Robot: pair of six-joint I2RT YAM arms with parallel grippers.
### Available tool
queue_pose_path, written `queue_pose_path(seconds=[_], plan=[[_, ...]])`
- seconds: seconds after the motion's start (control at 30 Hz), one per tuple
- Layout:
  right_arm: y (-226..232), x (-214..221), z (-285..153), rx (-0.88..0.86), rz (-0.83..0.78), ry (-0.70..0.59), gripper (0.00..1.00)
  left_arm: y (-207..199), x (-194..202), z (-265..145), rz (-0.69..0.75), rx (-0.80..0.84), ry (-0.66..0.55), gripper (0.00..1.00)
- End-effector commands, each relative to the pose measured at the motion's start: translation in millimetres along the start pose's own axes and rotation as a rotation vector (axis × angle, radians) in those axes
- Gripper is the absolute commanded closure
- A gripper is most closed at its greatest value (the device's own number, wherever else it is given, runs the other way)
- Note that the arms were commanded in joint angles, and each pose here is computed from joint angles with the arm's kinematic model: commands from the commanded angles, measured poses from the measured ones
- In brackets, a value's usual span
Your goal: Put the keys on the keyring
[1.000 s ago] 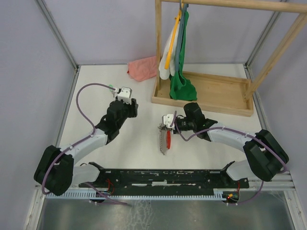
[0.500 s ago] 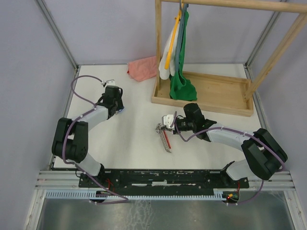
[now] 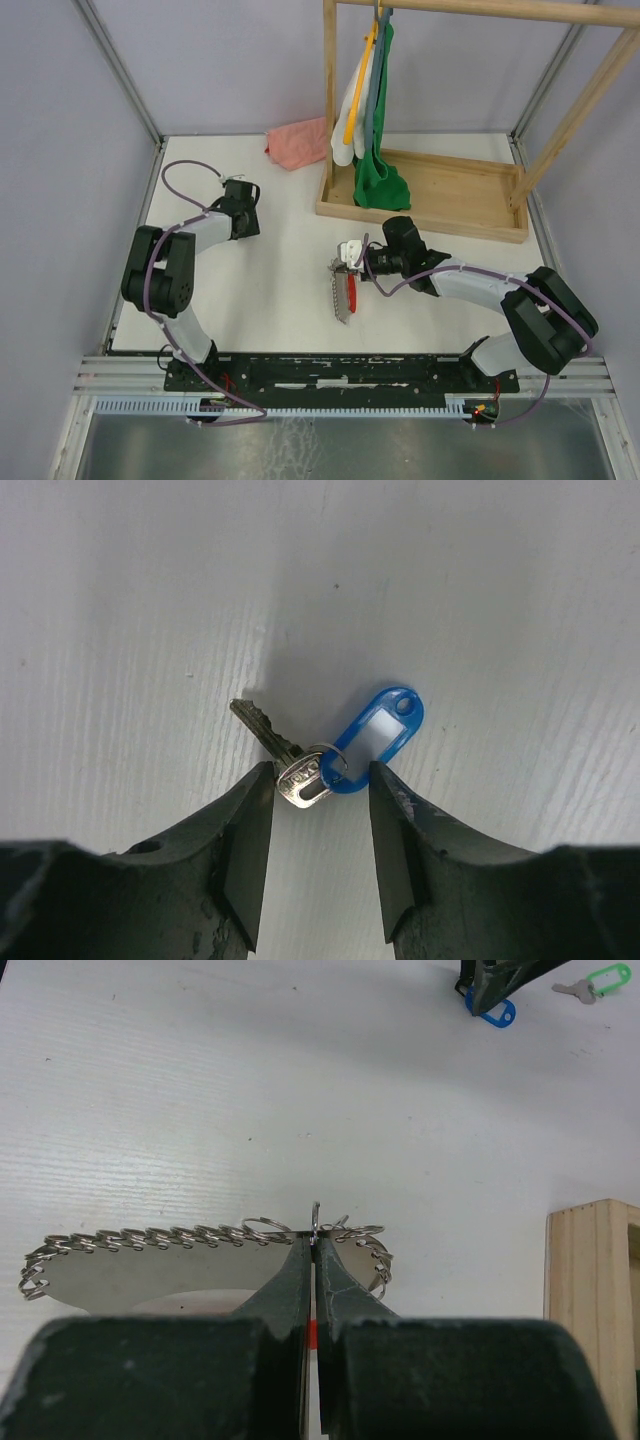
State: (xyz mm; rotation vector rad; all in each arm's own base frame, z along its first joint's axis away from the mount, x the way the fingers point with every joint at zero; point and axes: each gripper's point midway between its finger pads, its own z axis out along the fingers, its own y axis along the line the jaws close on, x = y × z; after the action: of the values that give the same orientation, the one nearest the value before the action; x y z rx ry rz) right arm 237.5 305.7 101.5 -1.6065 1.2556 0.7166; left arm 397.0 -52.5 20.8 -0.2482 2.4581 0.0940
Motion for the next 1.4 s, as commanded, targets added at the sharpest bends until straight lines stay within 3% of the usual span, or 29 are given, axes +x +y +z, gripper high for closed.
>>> queue_pose_path(seconds=[0.0,0.4,0.53,0.6,0.73,0.83,1.0,1.2,1.37], plan=[[-7,-17,-1,0.016,-0.044,-0.059,0.99,-5,2,8,-0.016,0.011,0.032,0.55],[-5,-20,-2,0.005,-0.045,-0.069,0.99,-45,45,-27,0.009,0.207,0.104,0.83],[-4,-23,-6,0.013,-0.055,-0.070,0.99,-62,73,-55,0.050,0.259,0.120,0.84],[-4,-23,-6,0.013,-0.055,-0.070,0.99,-62,72,-70,0.040,0.272,0.087,0.79],[-5,-21,-7,0.020,-0.053,-0.060,0.99,-43,21,-87,0.003,0.205,-0.087,0.59],[-6,-19,-7,0.026,-0.052,-0.050,0.99,-30,-27,-82,-0.046,0.180,-0.182,0.54],[-6,-20,-7,0.024,-0.052,-0.052,0.99,-35,-90,-51,-0.097,0.212,-0.248,0.50],[-4,-19,-6,0.016,-0.050,-0.055,0.99,-22,-129,0,-0.115,0.163,-0.246,0.50],[-5,-17,-5,0.017,-0.046,-0.048,0.99,-19,-145,33,-0.042,0.144,-0.215,0.51]])
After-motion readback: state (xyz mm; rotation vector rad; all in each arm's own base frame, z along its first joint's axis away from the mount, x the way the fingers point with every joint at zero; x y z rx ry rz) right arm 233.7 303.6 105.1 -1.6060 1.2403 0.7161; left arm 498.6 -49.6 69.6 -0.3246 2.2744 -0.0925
